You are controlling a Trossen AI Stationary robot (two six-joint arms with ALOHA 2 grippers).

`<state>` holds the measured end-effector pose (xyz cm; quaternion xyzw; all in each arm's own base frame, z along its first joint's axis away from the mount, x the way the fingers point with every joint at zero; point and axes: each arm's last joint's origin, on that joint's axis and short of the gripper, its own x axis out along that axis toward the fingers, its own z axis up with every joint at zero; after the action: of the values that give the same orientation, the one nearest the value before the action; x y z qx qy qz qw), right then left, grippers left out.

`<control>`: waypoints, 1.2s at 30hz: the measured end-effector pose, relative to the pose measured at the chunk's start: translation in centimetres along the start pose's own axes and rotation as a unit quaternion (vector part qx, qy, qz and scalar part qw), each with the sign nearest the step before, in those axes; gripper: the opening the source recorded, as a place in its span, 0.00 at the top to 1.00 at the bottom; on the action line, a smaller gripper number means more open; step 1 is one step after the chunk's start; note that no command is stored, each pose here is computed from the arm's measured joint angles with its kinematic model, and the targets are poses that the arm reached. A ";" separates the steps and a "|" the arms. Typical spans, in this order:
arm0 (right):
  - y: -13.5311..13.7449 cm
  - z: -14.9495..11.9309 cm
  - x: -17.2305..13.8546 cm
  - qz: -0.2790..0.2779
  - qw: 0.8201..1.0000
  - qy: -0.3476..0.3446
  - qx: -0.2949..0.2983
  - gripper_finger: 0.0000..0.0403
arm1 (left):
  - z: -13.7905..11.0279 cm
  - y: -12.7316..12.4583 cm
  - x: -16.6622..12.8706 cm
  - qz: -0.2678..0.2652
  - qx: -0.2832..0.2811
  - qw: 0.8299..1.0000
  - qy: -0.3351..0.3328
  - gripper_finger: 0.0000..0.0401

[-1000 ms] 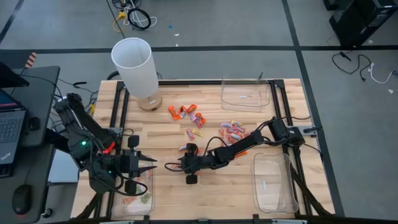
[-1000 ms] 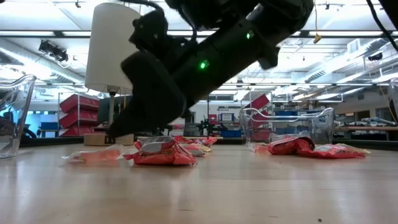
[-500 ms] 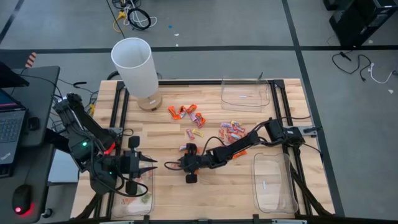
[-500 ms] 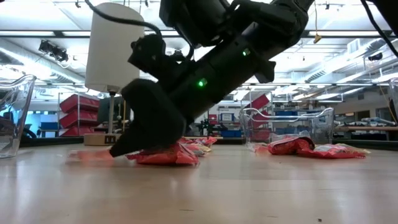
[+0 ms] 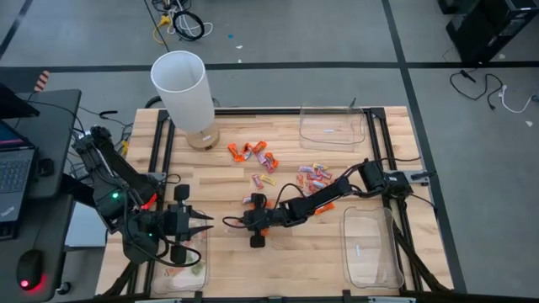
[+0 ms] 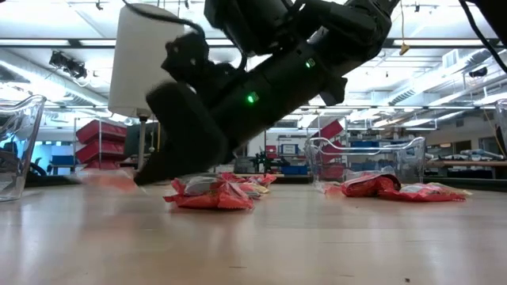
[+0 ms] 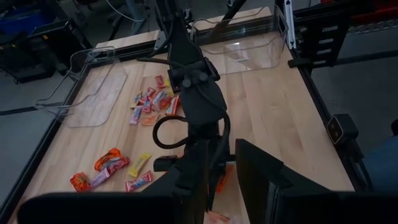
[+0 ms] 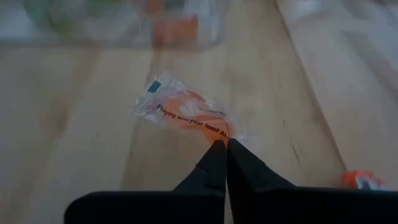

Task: Sort candy
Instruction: Put the orange gummy into the bottom left transparent bin

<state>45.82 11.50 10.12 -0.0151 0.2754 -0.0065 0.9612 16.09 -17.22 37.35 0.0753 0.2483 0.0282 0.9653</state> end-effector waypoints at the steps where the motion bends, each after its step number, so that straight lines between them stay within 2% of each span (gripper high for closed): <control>1: 0.0 0.1 0.0 0.001 1.000 -0.005 0.008 1.00 | 0.0 -0.1 0.1 0.001 0.001 1.000 0.000 0.79; 5: 0.0 1.0 -0.7 0.005 0.998 -0.010 0.060 1.00 | -0.2 -0.6 0.5 0.004 0.010 1.000 0.007 0.79; 7: -0.1 1.6 -1.1 0.026 0.995 -0.011 0.099 1.00 | -0.3 -1.0 0.9 0.005 0.030 0.999 0.012 0.79; 13: -0.9 3.5 -2.2 0.144 0.967 0.009 0.208 1.00 | -1.2 -2.8 2.5 -0.011 0.120 0.992 0.046 0.79; 17: -1.3 4.6 -2.4 0.227 0.945 -0.013 0.237 1.00 | -1.7 -3.9 3.6 -0.006 0.151 0.987 0.062 0.79; 20: -1.4 5.2 -2.6 0.264 0.933 -0.028 0.244 1.00 | -2.2 -4.4 4.2 -0.015 0.162 0.983 0.080 0.79; 23: -1.4 5.6 -2.7 0.288 0.923 -0.041 0.252 1.00 | -2.5 -5.0 4.5 -0.040 0.153 0.982 0.099 0.79; 26: -1.7 5.9 -2.8 0.300 0.917 -0.051 0.258 1.00 | -2.8 -5.3 4.8 -0.039 0.125 0.986 0.107 0.79; 36: -2.3 6.3 -2.7 0.292 0.917 -0.070 0.261 1.00 | -3.4 -5.8 5.4 -0.039 0.074 0.987 0.134 0.78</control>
<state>46.83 9.45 16.97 0.3172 0.1878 0.2041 0.9069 19.27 -22.06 30.97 0.1328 0.3791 -0.0179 0.9156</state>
